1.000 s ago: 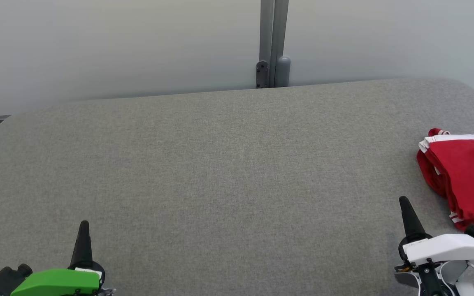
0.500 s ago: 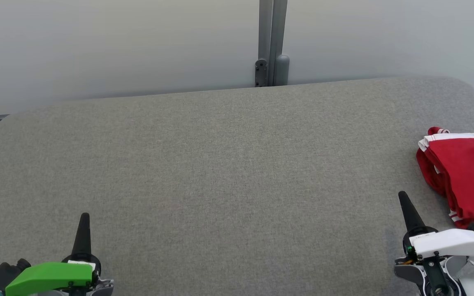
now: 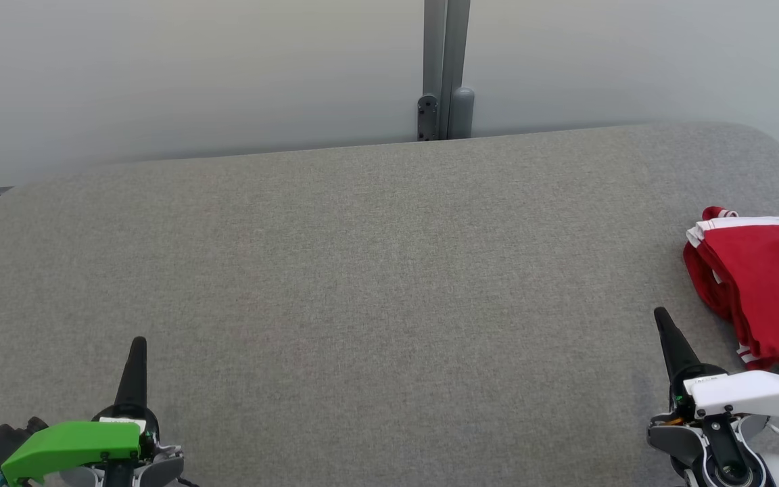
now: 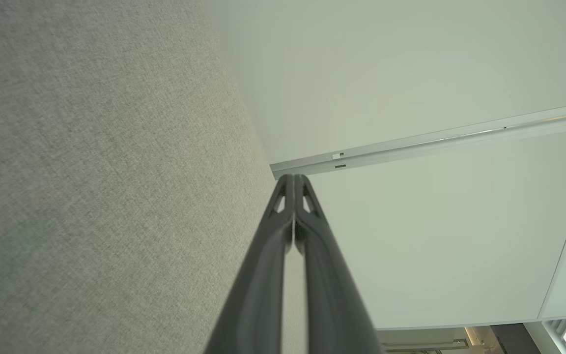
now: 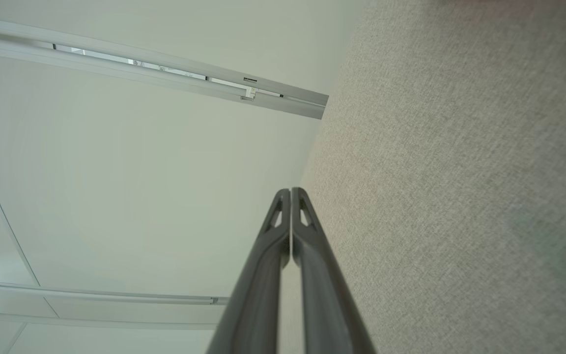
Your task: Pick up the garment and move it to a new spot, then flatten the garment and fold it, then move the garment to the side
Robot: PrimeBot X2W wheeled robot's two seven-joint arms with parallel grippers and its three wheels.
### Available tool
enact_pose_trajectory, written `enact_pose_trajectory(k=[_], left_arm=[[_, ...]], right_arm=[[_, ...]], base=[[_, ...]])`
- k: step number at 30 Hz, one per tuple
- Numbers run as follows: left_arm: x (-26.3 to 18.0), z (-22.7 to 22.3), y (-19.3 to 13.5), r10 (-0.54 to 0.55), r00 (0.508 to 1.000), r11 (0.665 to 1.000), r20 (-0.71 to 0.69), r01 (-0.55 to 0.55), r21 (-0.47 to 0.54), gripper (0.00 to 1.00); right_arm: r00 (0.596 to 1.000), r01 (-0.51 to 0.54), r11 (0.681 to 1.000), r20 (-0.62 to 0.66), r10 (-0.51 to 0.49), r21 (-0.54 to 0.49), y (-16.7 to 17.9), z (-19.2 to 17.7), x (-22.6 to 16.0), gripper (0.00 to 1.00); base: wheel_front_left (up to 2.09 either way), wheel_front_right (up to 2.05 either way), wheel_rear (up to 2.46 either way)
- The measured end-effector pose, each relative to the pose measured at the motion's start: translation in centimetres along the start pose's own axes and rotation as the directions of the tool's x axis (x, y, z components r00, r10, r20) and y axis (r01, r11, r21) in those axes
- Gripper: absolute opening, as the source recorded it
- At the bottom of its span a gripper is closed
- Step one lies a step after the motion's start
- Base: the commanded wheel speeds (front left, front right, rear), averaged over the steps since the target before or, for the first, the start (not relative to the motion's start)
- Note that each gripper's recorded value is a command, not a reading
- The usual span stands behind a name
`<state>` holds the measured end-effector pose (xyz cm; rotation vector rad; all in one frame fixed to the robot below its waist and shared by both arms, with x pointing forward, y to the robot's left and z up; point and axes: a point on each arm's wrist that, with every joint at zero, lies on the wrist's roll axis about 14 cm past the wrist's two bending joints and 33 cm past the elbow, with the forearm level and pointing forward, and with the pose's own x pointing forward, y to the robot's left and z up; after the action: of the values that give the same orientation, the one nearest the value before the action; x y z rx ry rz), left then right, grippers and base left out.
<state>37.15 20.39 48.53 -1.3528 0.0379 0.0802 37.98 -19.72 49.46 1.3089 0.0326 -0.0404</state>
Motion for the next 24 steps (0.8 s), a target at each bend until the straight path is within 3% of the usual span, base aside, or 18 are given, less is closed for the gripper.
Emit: enact_pose_trajectory(k=[24], left_arm=[[1.0, -0.2, -1.4, -0.046, 0.999, 0.985, -0.02, 0.042, -0.169, 0.0]], right_arm=[[1.0, -0.028, 0.98, -0.003, 0.029, 0.198, 0.7, 0.3, 0.6, 0.0]], base=[[0.0, 0.0, 0.0]])
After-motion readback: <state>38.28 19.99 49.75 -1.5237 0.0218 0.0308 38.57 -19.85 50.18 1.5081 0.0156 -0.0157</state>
